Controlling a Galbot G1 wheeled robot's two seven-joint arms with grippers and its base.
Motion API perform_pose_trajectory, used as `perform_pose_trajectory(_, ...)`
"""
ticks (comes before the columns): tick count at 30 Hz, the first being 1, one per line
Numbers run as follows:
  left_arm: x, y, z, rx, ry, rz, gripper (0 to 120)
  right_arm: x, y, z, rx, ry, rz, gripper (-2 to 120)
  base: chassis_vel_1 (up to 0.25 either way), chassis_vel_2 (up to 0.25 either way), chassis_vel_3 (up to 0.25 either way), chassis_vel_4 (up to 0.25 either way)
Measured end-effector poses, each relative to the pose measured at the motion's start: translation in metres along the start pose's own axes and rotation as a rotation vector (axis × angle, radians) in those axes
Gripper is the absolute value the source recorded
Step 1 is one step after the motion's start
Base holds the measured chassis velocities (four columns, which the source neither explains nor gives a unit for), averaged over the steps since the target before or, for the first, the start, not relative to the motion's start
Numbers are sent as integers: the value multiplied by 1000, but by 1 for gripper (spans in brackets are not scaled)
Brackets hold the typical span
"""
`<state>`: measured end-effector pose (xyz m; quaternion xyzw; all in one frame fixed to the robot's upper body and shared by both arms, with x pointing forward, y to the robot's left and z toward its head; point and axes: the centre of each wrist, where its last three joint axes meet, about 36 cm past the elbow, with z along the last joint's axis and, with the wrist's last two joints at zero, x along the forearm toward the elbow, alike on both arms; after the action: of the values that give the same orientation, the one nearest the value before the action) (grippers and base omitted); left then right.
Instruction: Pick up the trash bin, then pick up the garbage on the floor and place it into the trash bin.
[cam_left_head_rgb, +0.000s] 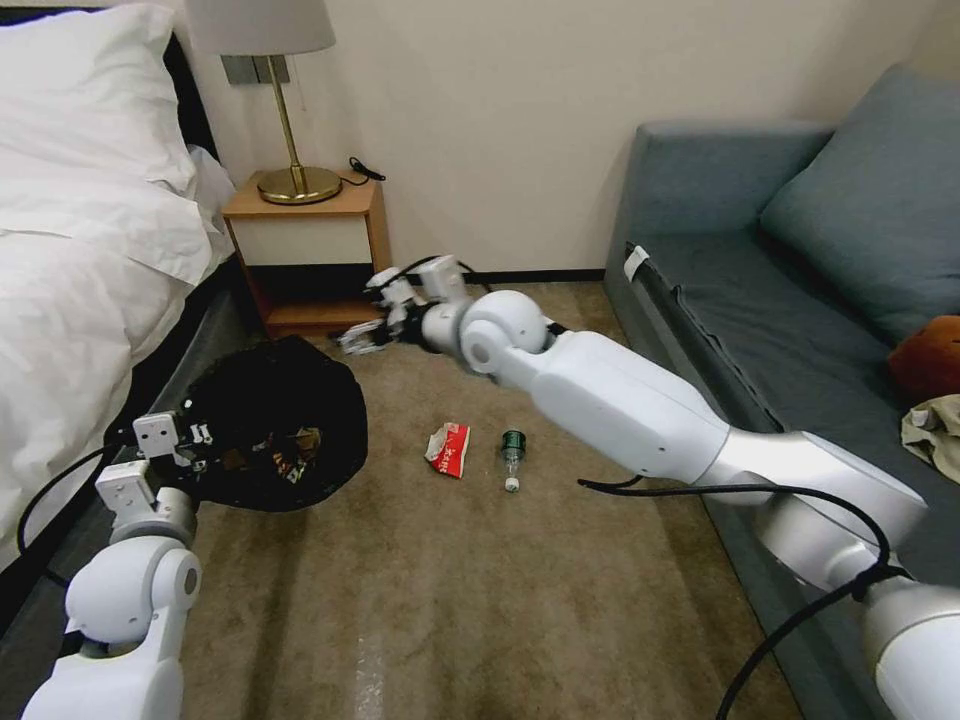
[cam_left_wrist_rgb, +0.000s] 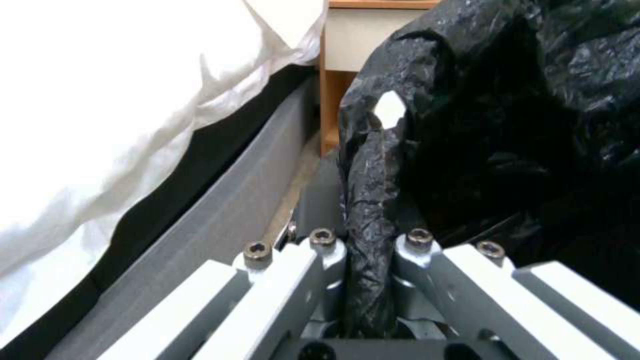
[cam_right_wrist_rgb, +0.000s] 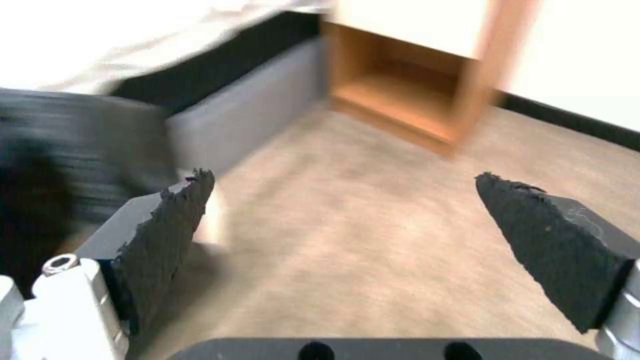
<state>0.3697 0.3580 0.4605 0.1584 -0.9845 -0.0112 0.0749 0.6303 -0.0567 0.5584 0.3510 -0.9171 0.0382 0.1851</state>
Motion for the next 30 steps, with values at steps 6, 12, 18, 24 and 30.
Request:
perform_pose_trajectory(6, 6, 6, 0, -8, 2, -15, 3, 17, -66, 46, -72, 7, 206, 100, 0, 0, 0, 0)
perform_pose_trajectory(12, 7, 8, -1, -4, 7, -20, 3, 35, -105, 97, -118, 22, 324, 100, 0, 0, 0, 0)
perform_pose_trajectory(18, 6, 6, -5, -3, 14, -24, 3, 57, -124, 184, -182, 81, 393, 100, 0, 0, 0, 0)
perform_pose_trajectory(24, 4, 7, -7, -9, 12, -27, 3, 57, -128, 230, -215, 98, 429, 100, 0, 0, 0, 0)
perform_pose_trajectory(30, 3, 9, -7, -13, 15, -33, 3, 54, -125, 249, -229, 107, 437, 100, 0, 0, 0, 0)
